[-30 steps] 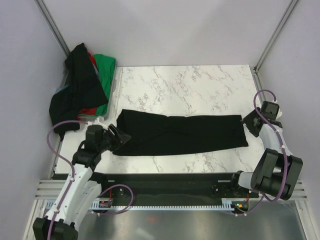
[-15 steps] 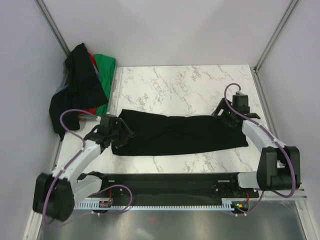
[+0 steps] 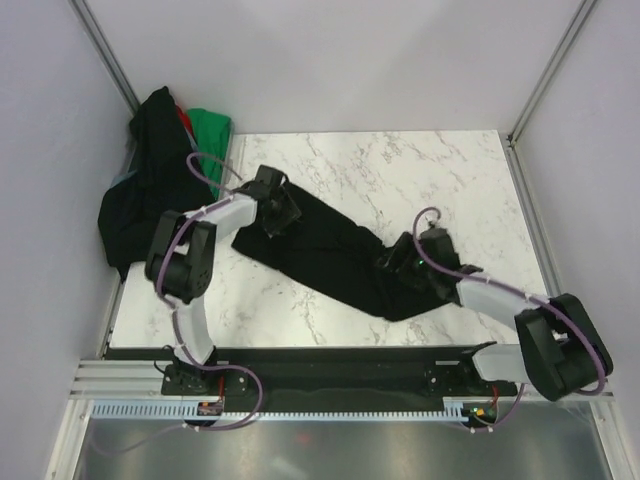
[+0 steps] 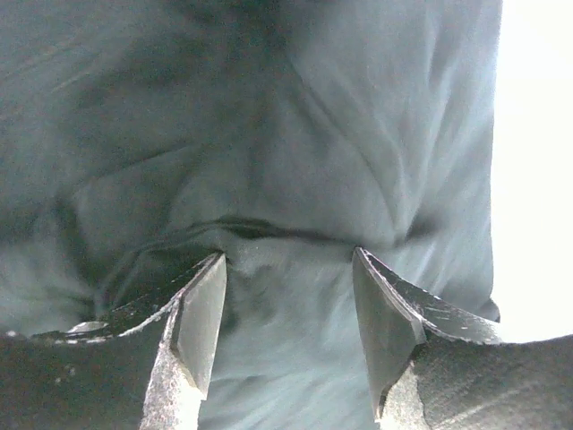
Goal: Fold and stack the t-shirts
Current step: Fold the tshirt
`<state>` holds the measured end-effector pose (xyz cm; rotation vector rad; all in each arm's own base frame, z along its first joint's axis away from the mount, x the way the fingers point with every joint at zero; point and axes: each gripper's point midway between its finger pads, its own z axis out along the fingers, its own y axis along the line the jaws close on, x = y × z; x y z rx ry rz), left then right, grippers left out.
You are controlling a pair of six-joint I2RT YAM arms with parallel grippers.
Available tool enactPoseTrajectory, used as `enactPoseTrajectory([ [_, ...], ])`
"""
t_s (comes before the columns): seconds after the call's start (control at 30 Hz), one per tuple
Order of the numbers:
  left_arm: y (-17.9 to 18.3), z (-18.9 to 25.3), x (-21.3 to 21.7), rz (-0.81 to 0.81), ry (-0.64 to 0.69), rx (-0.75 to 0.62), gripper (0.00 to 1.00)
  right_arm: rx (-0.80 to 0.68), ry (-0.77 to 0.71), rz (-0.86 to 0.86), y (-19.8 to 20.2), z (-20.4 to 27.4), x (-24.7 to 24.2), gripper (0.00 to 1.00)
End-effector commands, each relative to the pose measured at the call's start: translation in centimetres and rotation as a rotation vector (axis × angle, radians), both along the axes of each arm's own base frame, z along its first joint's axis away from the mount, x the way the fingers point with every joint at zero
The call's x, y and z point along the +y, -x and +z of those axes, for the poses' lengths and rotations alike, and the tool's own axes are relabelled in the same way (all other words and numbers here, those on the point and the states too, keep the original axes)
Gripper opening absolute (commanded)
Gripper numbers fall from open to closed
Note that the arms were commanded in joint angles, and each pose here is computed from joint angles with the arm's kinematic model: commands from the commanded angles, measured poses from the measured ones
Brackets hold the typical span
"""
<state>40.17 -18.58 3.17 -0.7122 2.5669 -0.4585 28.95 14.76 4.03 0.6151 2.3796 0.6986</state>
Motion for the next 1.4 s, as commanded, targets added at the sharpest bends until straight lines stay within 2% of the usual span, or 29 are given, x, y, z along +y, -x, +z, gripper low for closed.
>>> enactPoseTrajectory([
  [0.0, -6.4, 1.6, -3.6, -0.008, -0.001, -0.050, 0.66, 0.112, -0.243, 0.115, 8.2, 1.1, 10.1, 0.89],
  [0.03, -6.6, -2.1, -4.6, -0.043, -0.034, 0.046, 0.67, 0.104, -0.283, 0.134, 8.9, 2.5, 12.1, 0.90],
  [0.07, -11.4, 3.9, -7.7, -0.125, 0.025, -0.100, 0.67, 0.099, -0.271, 0.159, 9.4, 3.2, 13.3, 0.90],
  [0.1, -12.5, 4.8, -9.2, -0.175, 0.038, -0.110, 0.67, 0.069, -0.291, 0.231, 10.1, 6.0, 15.9, 0.91],
  [0.13, -13.8, 7.9, -10.7, -0.207, 0.029, -0.146, 0.67, 0.090, -0.229, 0.246, 10.9, 5.8, 15.7, 0.91],
  [0.2, -14.3, 11.0, -11.8, -0.279, 0.044, -0.217, 0.70, 0.039, -0.181, 0.247, 10.6, 8.6, 15.8, 0.92],
  [0.23, -14.0, 14.2, -11.6, -0.292, 0.064, -0.268, 0.72, -0.005, -0.154, 0.258, 10.4, 10.0, 15.4, 0.92],
  [0.27, -13.4, 15.5, -11.1, -0.307, 0.057, -0.286, 0.73, -0.052, -0.147, 0.253, 9.7, 12.3, 15.5, 0.92],
  [0.33, -11.8, 16.0, -9.4, -0.309, 0.033, -0.264, 0.75, -0.101, -0.046, 0.204, 8.6, 13.3, 13.7, 0.94],
  [0.37, -10.6, 19.8, -8.6, -0.325, 0.030, -0.331, 0.75, -0.153, -0.022, 0.205, 7.8, 14.9, 13.6, 0.95],
  [0.4, -9.6, 21.4, -7.8, -0.328, 0.015, -0.353, 0.75, -0.175, 0.018, 0.189, 7.1, 15.3, 13.1, 0.97],
  [0.43, -8.2, 20.2, -6.6, -0.337, -0.016, -0.317, 0.76, -0.183, 0.053, 0.194, 6.5, 15.2, 13.3, 0.97],
  [0.47, -6.3, 24.2, -5.5, -0.332, -0.014, -0.385, 0.76, -0.226, 0.072, 0.216, 5.6, 16.7, 13.9, 0.98],
  [0.5, -5.2, 24.8, -4.6, -0.327, -0.029, -0.393, 0.76, -0.230, 0.092, 0.218, 4.8, 16.8, 14.1, 0.98],
  [0.53, -3.5, 22.8, -3.3, -0.319, -0.057, -0.336, 0.77, -0.203, 0.131, 0.240, 4.0, 15.6, 14.7, 0.98],
  [0.57, -1.3, 26.2, -1.9, -0.300, -0.055, -0.405, 0.77, -0.223, 0.123, 0.239, 2.9, 16.9, 15.3, 0.98],
  [0.67, 3.4, 23.6, 0.7, -0.294, -0.088, -0.346, 0.77, -0.204, 0.143, 0.266, -0.4, 15.9, 16.7, 0.98],
  [0.7, 5.5, 25.6, 1.6, -0.288, -0.071, -0.409, 0.77, -0.210, 0.146, 0.270, -1.8, 15.7, 16.8, 0.98],
  [0.73, 7.4, 22.8, 2.4, -0.293, -0.087, -0.349, 0.77, -0.166, 0.173, 0.282, -2.8, 13.4, 17.3, 0.98],
  [0.77, 8.5, 22.3, 2.9, -0.294, -0.088, -0.346, 0.77, -0.165, 0.144, 0.306, -3.7, 13.9, 18.3, 0.97],
  [0.8, 10.5, 23.8, 3.8, -0.288, -0.082, -0.407, 0.77, -0.161, 0.151, 0.304, -5.0, 13.3, 18.1, 0.97],
  [0.83, 12.1, 21.6, 4.5, -0.291, -0.096, -0.369, 0.76, -0.124, 0.172, 0.317, -5.8, 11.0, 18.6, 0.97],
  [0.9, 14.3, 21.6, 5.7, -0.287, -0.106, -0.410, 0.77, -0.143, 0.119, 0.363, -7.6, 11.0, 20.3, 0.96],
  [0.93, 16.0, 21.6, 7.0, -0.261, -0.118, -0.451, 0.77, -0.107, 0.142, 0.388, -8.2, 8.5, 20.7, 0.96],
  [1.0, 17.3, 21.5, 7.7, -0.244, -0.114, -0.485, 0.80, -0.091, 0.133, 0.392, -10.0, 7.6, 20.9, 0.96],
  [1.13, 19.3, 19.8, 8.0, -0.306, -0.116, -0.510, 0.81, 0.044, 0.138, 0.328, -13.0, 0.4, 18.2, 0.96],
  [1.3, 20.1, 19.5, 8.1, -0.326, -0.111, -0.540, 0.80, 0.076, 0.161, 0.298, -17.7, -3.5, 15.3, 0.94],
  [1.33, 20.1, 19.5, 8.1, -0.328, -0.110, -0.545, 0.80, 0.105, 0.169, 0.302, -18.0, -5.5, 14.9, 0.95],
  [1.37, 20.1, 19.4, 8.2, -0.319, -0.110, -0.546, 0.80, 0.079, 0.162, 0.303, -19.4, -5.0, 15.1, 0.94],
])
